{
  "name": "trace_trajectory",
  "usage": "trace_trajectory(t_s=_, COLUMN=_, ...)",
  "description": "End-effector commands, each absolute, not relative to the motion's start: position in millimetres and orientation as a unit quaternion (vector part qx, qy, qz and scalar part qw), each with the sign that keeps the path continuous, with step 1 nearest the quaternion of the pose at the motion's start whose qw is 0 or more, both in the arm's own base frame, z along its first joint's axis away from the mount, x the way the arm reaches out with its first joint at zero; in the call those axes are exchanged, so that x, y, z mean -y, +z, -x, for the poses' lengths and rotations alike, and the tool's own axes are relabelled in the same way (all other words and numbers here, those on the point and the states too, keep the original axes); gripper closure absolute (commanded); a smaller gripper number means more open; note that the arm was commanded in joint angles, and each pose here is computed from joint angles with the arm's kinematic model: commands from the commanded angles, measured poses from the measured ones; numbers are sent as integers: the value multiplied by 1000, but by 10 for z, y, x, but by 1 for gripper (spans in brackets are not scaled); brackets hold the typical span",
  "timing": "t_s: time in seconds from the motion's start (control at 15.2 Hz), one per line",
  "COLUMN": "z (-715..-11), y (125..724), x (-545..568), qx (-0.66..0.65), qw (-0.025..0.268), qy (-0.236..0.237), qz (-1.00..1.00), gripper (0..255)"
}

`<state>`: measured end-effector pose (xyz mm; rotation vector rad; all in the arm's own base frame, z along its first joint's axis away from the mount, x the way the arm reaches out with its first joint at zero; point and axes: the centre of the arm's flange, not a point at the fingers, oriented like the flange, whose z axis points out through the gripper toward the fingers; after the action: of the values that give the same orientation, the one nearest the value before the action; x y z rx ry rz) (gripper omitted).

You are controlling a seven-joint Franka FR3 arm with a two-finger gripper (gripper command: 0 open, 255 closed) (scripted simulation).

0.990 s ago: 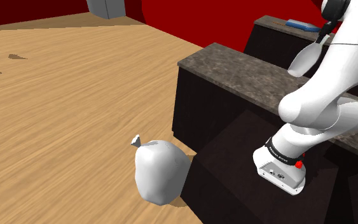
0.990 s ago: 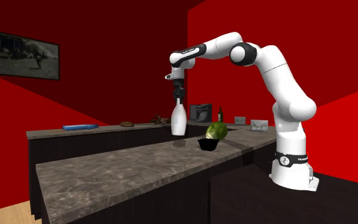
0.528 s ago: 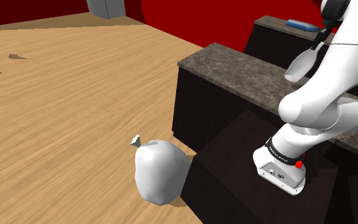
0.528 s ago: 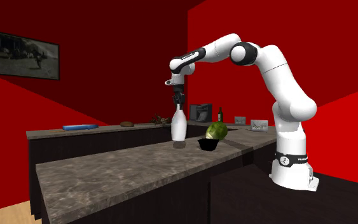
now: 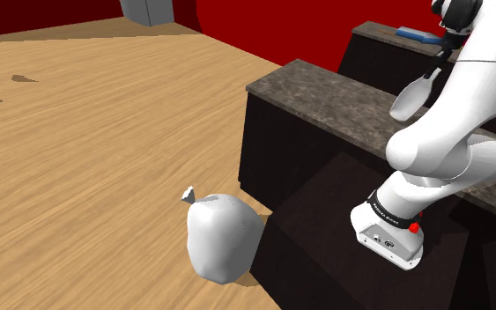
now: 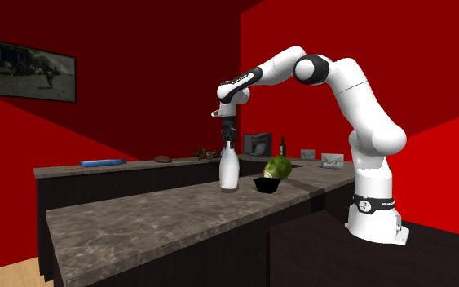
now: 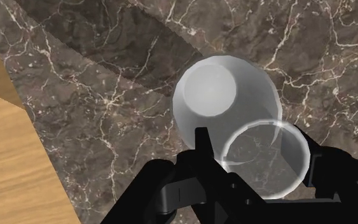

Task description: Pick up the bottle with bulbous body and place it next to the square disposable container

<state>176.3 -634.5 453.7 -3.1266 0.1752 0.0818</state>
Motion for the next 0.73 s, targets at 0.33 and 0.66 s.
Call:
trace_trajectory(t_s=0.33, z=-1753, y=4352, x=6338, qx=-56, qw=4, qy=26, qz=998, gripper=255)
trace_trajectory(t_s=0.66, z=-1753, y=4352, x=6338, qx=-56, qw=4, qy=26, qz=998, gripper=0)
